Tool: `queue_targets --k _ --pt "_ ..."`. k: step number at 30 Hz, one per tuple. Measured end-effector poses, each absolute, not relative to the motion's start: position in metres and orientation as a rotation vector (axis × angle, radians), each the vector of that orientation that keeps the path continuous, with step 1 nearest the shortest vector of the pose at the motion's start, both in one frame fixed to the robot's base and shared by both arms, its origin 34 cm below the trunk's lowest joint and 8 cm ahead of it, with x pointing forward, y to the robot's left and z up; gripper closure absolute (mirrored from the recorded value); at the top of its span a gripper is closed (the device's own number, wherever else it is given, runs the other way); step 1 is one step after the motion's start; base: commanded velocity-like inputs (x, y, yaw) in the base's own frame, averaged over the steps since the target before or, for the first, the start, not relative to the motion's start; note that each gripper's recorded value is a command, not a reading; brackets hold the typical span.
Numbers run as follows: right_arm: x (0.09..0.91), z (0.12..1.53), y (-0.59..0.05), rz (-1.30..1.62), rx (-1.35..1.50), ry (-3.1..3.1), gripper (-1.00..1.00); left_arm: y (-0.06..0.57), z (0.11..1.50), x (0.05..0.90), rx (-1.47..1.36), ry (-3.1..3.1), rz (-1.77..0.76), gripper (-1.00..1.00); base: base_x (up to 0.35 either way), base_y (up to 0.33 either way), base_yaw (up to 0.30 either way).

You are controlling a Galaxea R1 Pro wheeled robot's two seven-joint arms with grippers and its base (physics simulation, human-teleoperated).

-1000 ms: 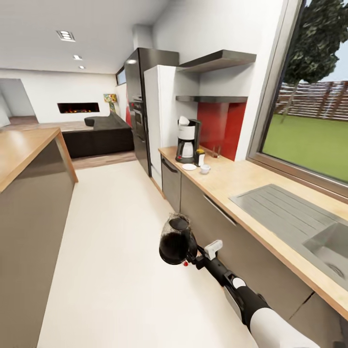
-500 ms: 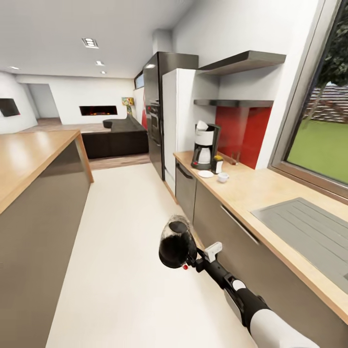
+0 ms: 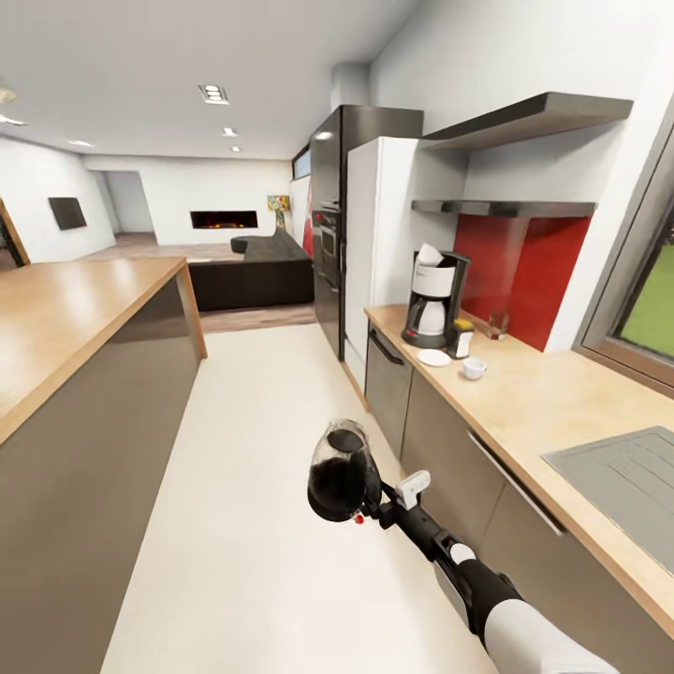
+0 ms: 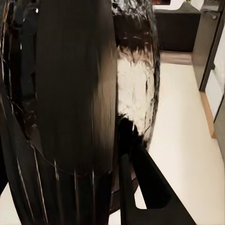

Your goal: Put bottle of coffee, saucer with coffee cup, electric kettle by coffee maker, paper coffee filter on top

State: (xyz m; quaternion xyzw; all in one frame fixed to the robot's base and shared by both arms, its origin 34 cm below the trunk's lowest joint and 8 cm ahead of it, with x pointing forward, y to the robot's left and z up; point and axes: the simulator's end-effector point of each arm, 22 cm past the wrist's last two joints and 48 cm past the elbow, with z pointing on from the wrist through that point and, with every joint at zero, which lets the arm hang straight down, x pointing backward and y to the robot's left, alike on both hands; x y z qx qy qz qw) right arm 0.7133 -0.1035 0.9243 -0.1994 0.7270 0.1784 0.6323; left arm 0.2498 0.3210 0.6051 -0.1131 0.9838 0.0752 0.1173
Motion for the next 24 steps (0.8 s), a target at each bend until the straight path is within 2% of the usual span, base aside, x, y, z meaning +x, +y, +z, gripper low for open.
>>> queue_targets --k 24 --pt "0.714 0.942 -0.103 0.400 -0.461 1.635 1.00 0.322 0.609 0.261 -0.331 2.848 0.214 -1.00 0.339 0.000 0.179"
